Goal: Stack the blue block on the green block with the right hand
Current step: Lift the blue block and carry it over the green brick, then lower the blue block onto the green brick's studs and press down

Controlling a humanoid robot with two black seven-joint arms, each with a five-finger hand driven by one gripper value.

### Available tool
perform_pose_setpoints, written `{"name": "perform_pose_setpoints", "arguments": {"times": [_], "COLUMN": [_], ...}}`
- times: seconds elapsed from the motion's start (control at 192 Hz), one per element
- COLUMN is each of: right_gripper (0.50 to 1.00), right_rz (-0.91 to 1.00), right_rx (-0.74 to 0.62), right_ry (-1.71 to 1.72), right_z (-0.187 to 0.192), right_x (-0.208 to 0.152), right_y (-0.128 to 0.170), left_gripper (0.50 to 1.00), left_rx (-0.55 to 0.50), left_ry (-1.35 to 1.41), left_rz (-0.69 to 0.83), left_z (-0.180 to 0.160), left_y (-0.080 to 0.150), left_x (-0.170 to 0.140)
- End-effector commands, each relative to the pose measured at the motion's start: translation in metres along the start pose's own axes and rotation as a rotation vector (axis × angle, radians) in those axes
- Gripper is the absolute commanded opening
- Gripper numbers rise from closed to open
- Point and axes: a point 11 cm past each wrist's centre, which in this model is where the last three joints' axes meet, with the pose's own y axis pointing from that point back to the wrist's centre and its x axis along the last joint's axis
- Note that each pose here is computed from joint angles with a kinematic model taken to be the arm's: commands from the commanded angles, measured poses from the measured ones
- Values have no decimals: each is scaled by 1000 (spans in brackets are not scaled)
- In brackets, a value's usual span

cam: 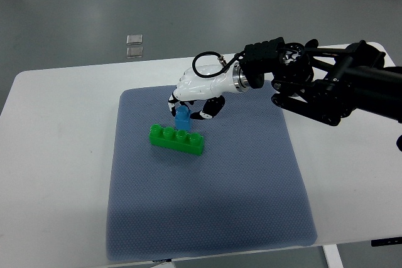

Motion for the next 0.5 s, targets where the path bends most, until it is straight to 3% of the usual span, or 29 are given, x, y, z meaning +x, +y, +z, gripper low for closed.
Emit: {"name": "perform_pose_setpoints", "arguments": {"times": [0.0, 0.494], "right_gripper": [500, 500], "right_rz": [-4, -9], "right_rx": [2, 7], "right_ry": [-8, -24], "right_z": [-1, -4], "right_x": [-4, -14], "right_y": [-2, -6], "left_gripper": [1000, 1000], "left_rx": [1, 0], "left_ry": [0, 0], "left_rz": [1, 0], "left_z": [-1, 0], "left_y": [0, 0], "left_x": [0, 0]}}
